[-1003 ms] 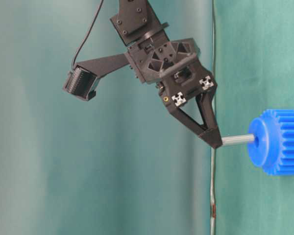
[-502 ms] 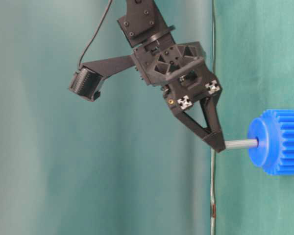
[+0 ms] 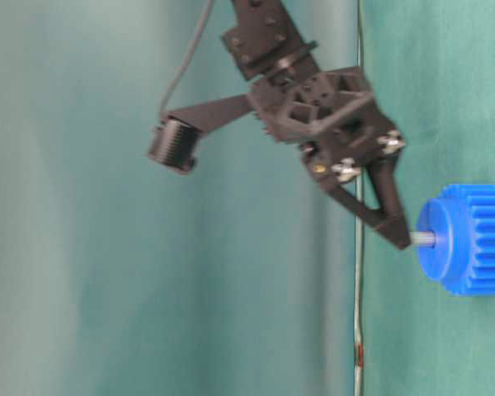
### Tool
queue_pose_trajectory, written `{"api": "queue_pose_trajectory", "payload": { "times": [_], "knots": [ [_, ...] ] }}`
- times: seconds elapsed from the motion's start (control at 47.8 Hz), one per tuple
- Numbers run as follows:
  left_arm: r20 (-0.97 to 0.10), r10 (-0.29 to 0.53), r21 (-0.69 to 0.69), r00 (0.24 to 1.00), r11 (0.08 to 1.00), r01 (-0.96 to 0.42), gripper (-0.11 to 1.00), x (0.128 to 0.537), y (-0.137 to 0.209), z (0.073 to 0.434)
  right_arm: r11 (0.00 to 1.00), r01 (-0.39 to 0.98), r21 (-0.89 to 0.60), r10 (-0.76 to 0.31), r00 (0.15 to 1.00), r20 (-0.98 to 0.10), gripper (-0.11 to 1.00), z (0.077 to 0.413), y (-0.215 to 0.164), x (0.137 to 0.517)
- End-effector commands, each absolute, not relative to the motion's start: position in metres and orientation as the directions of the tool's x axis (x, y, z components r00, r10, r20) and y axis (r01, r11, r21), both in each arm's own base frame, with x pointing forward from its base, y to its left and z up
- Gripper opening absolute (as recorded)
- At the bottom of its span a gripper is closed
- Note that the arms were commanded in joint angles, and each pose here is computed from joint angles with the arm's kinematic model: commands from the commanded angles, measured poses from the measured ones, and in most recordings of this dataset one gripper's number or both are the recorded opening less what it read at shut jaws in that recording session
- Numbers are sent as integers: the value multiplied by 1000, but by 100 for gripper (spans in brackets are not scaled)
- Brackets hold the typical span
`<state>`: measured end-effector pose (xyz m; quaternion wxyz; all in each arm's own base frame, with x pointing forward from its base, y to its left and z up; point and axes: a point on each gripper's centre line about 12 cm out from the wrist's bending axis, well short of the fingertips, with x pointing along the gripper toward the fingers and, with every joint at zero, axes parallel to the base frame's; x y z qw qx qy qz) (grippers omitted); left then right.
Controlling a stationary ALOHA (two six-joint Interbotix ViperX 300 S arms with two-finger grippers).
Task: Insert the shaft placed at a random location into the center hole of the medium gear at another random location.
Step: 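Lower the shaft into the gear's center hole with the right gripper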
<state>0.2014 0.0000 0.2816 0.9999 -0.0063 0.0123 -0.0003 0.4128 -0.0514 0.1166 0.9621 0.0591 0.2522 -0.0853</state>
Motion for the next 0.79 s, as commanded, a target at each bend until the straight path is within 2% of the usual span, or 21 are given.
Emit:
{"api": "queue_pose_trajectory", "payload": {
  "times": [0.0,0.146,0.648,0.69,0.773],
  "knots": [
    [-18,0,-11,1000,1000,-1,0,203,0,284,978,190,85,-130,875,-466,13,122,-48,420],
    [-21,0,-10,1000,1000,-1,0,203,0,283,979,187,83,-124,866,-485,13,115,-46,419],
    [-28,0,-10,1000,1000,-1,0,203,0,282,979,185,83,-125,874,-470,14,121,-46,420],
    [-28,0,-10,1000,1000,-1,0,203,0,282,979,185,84,-125,875,-469,18,122,-46,420],
    [-29,0,-10,1000,1000,-1,0,203,0,282,979,183,86,-124,881,-456,41,129,-45,420]
  ]
}}
